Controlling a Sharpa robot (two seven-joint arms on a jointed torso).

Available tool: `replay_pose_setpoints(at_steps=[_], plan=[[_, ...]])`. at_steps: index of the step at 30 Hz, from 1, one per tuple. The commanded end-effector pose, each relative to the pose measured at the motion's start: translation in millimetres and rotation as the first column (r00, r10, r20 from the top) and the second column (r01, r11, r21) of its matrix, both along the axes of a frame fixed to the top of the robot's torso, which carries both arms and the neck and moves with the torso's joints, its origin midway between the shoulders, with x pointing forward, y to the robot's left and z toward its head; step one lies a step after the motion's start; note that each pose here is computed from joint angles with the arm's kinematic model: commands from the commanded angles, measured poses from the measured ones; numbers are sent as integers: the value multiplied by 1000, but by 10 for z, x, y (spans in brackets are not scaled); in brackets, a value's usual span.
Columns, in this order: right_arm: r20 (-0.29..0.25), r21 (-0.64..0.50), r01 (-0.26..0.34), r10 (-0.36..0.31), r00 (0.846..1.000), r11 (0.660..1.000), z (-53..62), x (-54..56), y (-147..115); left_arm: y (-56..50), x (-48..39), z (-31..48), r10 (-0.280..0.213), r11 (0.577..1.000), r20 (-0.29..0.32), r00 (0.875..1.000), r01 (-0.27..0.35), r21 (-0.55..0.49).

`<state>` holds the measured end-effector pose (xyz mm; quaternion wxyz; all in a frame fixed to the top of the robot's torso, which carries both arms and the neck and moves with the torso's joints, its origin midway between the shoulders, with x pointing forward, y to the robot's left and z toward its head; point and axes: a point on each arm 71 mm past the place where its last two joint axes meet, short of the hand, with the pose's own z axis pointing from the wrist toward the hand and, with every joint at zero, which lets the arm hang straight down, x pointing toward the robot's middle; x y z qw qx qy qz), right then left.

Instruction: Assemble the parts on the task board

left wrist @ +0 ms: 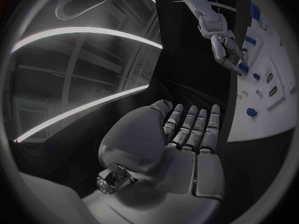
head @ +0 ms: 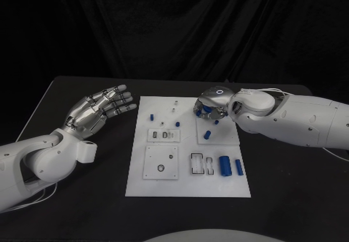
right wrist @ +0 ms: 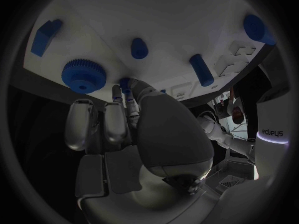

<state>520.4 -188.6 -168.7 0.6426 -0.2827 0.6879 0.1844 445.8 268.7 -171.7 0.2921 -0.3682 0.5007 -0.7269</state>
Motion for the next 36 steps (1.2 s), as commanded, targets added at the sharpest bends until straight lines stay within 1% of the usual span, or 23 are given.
replay_pose_setpoints(at_steps=[1, 6, 10, 14, 17, 21, 24, 27, 32, 36], plan=[[47, 39, -13, 11, 999, 999, 31, -5, 3, 39, -16, 135, 37, 993, 152, 988, -19, -117], [106, 114, -30, 18, 994, 993, 106, -14, 19, 61, -8, 132, 42, 993, 152, 988, -24, -114], [137, 151, -44, 23, 990, 988, 220, 0, 64, 67, -7, 131, 44, 993, 151, 988, -27, -112], [129, 169, -46, 24, 991, 985, 349, 52, 159, 68, -6, 129, 45, 994, 150, 988, -28, -110], [123, 169, -54, 33, 992, 984, 437, 116, 272, 56, -3, 128, 43, 994, 149, 988, -26, -110], [133, 171, -71, 48, 990, 983, 523, 219, 458, 15, 8, 124, 33, 994, 148, 988, -17, -111], [134, 166, -75, 52, 990, 983, 555, 285, 569, -5, 14, 121, 28, 994, 147, 989, -12, -112], [123, 152, -68, 49, 991, 986, 567, 344, 660, -23, 21, 118, 25, 994, 146, 989, -8, -112], [88, 119, -31, 21, 996, 992, 545, 427, 754, -49, 29, 116, 19, 994, 145, 989, -3, -112], [66, 101, 0, -7, 998, 995, 517, 466, 773, -71, 40, 113, 15, 994, 146, 989, 2, -113]])
